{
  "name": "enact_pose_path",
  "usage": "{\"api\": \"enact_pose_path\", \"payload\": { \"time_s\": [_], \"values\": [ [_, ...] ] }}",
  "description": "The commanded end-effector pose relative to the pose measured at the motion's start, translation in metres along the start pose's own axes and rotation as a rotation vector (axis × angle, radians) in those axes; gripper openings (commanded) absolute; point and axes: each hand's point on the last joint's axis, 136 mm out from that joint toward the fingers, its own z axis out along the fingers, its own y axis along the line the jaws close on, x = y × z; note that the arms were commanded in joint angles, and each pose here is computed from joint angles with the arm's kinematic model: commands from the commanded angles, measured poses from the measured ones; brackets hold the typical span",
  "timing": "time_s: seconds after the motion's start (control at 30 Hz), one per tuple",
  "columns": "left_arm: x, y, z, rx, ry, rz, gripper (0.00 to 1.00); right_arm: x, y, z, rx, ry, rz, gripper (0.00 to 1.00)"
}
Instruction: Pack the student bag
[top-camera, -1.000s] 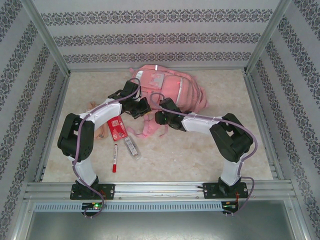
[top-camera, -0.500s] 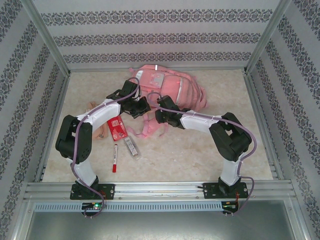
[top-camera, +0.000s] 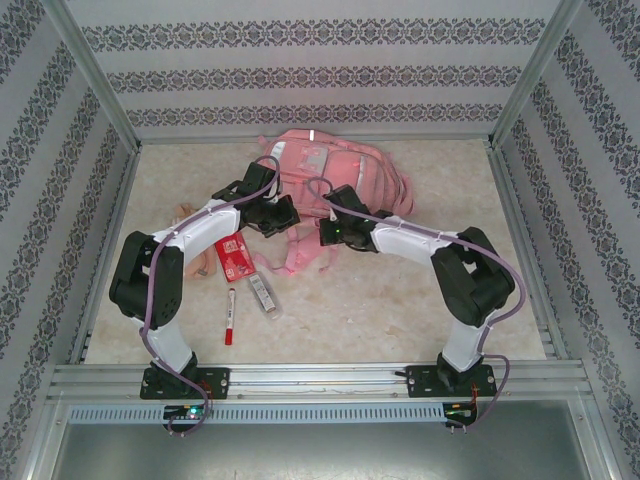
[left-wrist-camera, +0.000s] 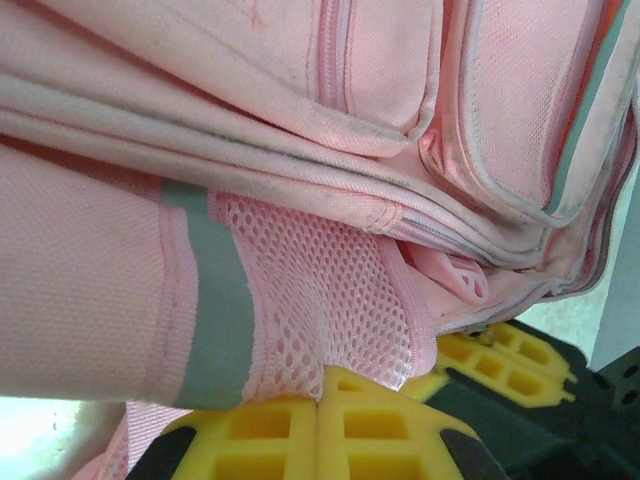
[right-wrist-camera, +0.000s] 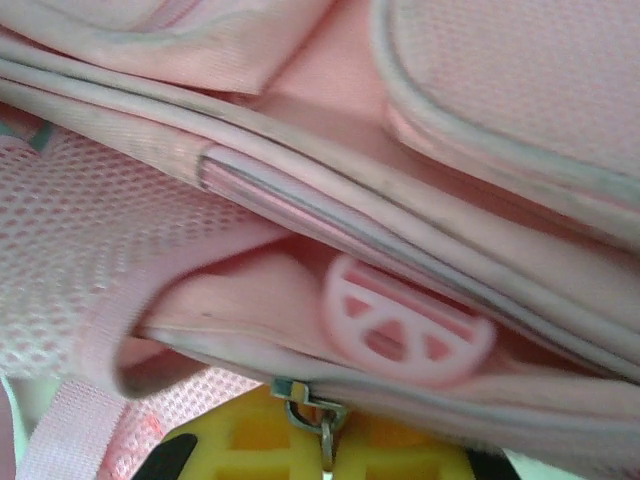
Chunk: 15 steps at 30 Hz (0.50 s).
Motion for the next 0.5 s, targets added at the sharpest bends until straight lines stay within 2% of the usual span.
{"api": "enact_pose_path", "payload": {
  "time_s": [0.0, 0.17, 0.33, 0.47],
  "values": [
    [-0.018, 0.011, -0.017, -0.062, -0.061, 0.04, 0.0, 0.016, -0.019, -0.013, -0.03, 0.086, 0.013, 0.0],
    [-0.024, 0.023, -0.021, -0.088, -0.073, 0.039, 0.0, 0.032, -0.05, -0.024, -0.021, 0.135, 0.061, 0.0],
    [-0.028, 0.027, -0.026, -0.087, -0.081, 0.053, 0.0, 0.04, -0.064, -0.035, -0.016, 0.154, 0.056, 0.0],
    [-0.043, 0.034, -0.022, -0.08, -0.092, 0.094, 0.0, 0.049, -0.071, -0.043, -0.031, 0.187, 0.097, 0.0]
  ]
}}
